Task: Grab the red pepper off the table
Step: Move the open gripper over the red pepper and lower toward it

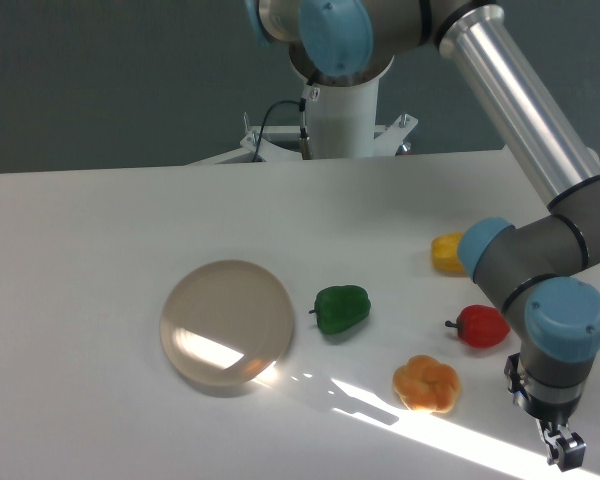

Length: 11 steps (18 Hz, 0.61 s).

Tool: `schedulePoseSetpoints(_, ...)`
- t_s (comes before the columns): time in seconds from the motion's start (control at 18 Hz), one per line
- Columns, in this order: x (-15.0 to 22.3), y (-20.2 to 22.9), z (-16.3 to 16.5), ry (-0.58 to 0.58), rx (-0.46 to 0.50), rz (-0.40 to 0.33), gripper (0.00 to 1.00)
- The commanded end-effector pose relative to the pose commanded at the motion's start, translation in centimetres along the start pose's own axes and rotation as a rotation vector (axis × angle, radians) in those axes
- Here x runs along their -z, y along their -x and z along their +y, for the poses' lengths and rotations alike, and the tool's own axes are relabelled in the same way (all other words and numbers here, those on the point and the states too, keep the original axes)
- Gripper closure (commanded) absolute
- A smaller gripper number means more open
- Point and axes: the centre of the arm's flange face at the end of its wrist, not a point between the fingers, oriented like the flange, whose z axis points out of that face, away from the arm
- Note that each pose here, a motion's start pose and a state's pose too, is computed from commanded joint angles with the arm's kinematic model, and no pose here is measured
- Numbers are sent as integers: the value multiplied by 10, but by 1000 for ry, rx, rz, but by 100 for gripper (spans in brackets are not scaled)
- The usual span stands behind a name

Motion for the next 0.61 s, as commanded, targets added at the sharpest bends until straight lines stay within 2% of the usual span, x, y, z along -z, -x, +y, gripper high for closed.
schedulePoseSetpoints(0.11, 7, -9, 1, -3, -50, 9, 0)
schedulePoseSetpoints(0.33, 13, -33, 9, -6, -61, 50, 0)
schedulePoseSetpoints(0.61, 20, -67, 30, -18, -176, 98, 0)
